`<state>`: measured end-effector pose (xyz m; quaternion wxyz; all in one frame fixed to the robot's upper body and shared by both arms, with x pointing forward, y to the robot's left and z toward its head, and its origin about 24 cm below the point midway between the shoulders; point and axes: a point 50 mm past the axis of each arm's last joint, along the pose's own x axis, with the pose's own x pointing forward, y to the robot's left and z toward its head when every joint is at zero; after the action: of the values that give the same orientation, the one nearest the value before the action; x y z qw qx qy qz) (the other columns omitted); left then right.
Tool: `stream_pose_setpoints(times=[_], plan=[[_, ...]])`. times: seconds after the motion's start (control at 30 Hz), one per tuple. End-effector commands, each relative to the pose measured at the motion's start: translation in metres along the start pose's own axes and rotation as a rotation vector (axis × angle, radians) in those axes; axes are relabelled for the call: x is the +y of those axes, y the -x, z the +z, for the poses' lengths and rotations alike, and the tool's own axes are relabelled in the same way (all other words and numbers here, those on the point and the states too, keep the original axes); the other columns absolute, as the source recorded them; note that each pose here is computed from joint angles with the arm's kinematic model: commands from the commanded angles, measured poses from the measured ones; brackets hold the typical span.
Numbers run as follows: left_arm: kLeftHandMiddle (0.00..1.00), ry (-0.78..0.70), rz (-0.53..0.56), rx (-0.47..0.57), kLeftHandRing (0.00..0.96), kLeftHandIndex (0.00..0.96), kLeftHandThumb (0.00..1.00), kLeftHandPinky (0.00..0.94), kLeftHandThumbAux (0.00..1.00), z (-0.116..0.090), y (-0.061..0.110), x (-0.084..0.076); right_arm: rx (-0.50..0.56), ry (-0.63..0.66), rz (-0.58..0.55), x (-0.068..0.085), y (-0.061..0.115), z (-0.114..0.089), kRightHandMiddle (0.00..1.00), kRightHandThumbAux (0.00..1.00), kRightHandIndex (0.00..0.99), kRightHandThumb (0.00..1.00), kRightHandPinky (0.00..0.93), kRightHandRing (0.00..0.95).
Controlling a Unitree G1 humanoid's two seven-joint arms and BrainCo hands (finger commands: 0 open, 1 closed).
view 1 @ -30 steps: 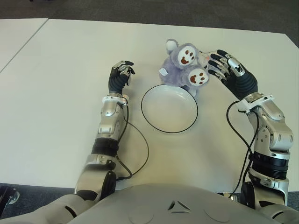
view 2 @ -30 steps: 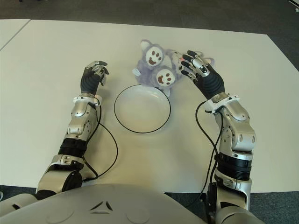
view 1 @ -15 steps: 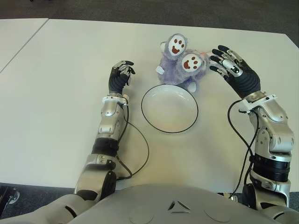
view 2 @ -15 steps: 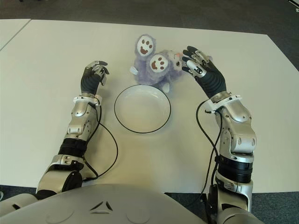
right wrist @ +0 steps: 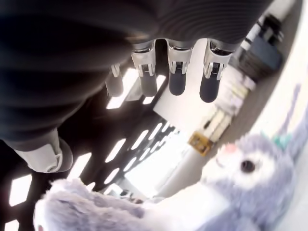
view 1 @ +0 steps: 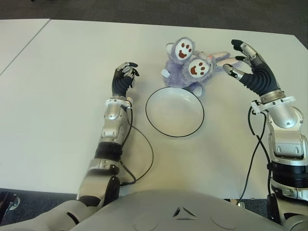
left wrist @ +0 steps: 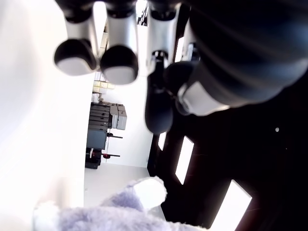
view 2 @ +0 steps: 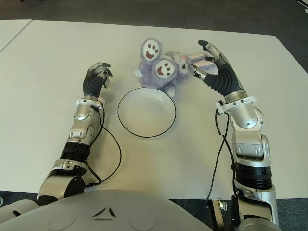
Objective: Put the doll into the plate.
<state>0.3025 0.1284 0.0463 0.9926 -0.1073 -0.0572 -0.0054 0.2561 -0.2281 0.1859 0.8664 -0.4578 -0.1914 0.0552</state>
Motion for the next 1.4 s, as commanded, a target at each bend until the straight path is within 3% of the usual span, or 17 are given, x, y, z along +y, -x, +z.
stream_pose_setpoints(times=[0.03, 0.27, 0.37, 0.57, 0.93, 1.4], plan=[[0.885, 0.010, 0.050, 0.148, 0.888, 0.442, 0.710, 0.878, 0.704, -0.038, 0.026, 0.009, -0.039, 0.162, 0.025, 0.000, -0.001, -0.004, 0.002, 0.457, 0.000, 0.463, 0.013, 0.010], [0.885, 0.016, 0.045, 0.151, 0.889, 0.442, 0.710, 0.876, 0.705, -0.038, 0.026, 0.009, -0.140, 0.368, 0.079, -0.003, -0.007, -0.010, 0.000, 0.416, 0.000, 0.509, 0.003, 0.001], [0.886, 0.025, 0.044, 0.153, 0.890, 0.442, 0.710, 0.875, 0.705, -0.038, 0.026, 0.009, -0.169, 0.494, 0.131, -0.003, -0.013, -0.013, 0.000, 0.358, 0.000, 0.523, 0.001, 0.000], [0.886, 0.026, 0.046, 0.154, 0.890, 0.442, 0.709, 0.874, 0.705, -0.038, 0.027, 0.008, -0.208, 0.624, 0.197, -0.004, -0.021, -0.014, 0.000, 0.279, 0.000, 0.512, 0.000, 0.000], [0.885, 0.030, 0.055, 0.154, 0.890, 0.442, 0.710, 0.870, 0.705, -0.039, 0.028, 0.006, -0.240, 0.709, 0.279, -0.001, -0.031, -0.018, 0.000, 0.204, 0.000, 0.472, 0.000, 0.000], [0.884, 0.037, 0.059, 0.147, 0.887, 0.442, 0.710, 0.876, 0.704, -0.039, 0.029, 0.006, -0.204, 0.766, 0.428, 0.004, -0.039, -0.024, 0.000, 0.163, 0.000, 0.488, 0.000, 0.000]])
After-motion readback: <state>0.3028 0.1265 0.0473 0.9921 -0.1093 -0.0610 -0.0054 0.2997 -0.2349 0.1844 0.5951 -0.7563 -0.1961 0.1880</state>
